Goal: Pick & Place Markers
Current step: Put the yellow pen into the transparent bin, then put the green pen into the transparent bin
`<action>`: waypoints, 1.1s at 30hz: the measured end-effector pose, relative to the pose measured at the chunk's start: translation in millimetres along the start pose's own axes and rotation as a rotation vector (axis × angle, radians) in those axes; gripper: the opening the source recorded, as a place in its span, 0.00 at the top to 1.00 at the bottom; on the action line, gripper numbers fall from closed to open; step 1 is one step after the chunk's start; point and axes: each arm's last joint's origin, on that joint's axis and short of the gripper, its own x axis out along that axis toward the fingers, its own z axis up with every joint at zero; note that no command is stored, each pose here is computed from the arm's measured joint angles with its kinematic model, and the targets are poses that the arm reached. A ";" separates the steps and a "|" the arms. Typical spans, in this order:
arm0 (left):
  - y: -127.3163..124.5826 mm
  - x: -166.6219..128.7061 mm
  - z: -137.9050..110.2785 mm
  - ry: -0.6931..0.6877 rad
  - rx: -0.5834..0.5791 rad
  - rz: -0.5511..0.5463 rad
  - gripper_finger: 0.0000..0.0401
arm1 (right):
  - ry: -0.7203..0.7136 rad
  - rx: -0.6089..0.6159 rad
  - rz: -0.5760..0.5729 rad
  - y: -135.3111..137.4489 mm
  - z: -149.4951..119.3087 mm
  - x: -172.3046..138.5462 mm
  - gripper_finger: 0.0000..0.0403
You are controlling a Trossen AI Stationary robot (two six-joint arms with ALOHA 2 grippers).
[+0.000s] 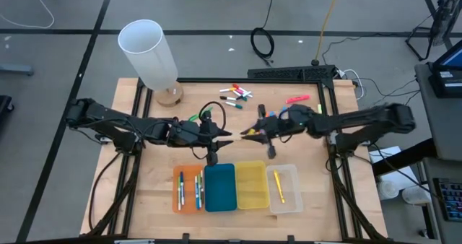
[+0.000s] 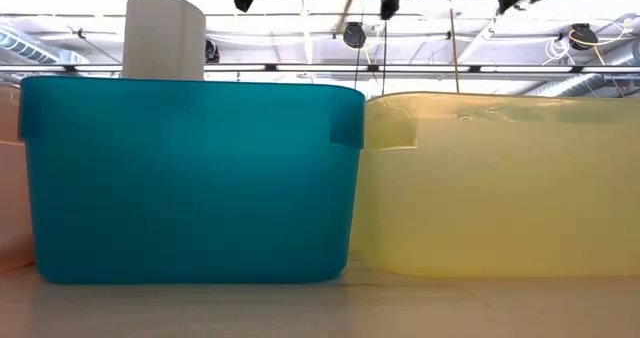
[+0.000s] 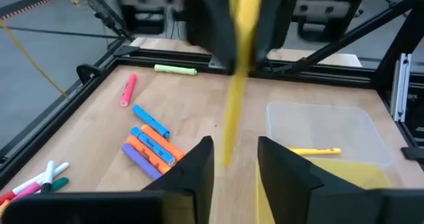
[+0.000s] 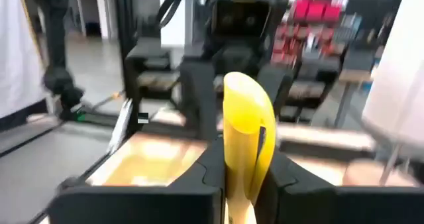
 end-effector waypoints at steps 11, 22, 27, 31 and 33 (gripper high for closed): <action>0.1 0.0 -0.6 0.006 0.000 0.001 0.62 | 0.542 0.407 0.210 67.5 -33.8 -81.8 0.94; 0.4 0.1 -0.3 0.003 -0.020 0.002 0.68 | 0.347 0.559 0.417 107.8 -94.7 -112.1 0.77; 0.4 0.1 -0.3 0.004 -0.019 0.002 0.68 | 0.256 0.486 0.409 106.4 -100.8 -114.7 0.58; 0.4 0.1 -0.3 0.004 -0.018 0.003 0.68 | 0.199 0.411 0.370 105.0 -98.0 -113.5 0.48; 0.4 0.1 -0.4 0.004 -0.018 0.003 0.68 | 0.141 0.366 0.368 104.6 -93.5 -113.0 0.45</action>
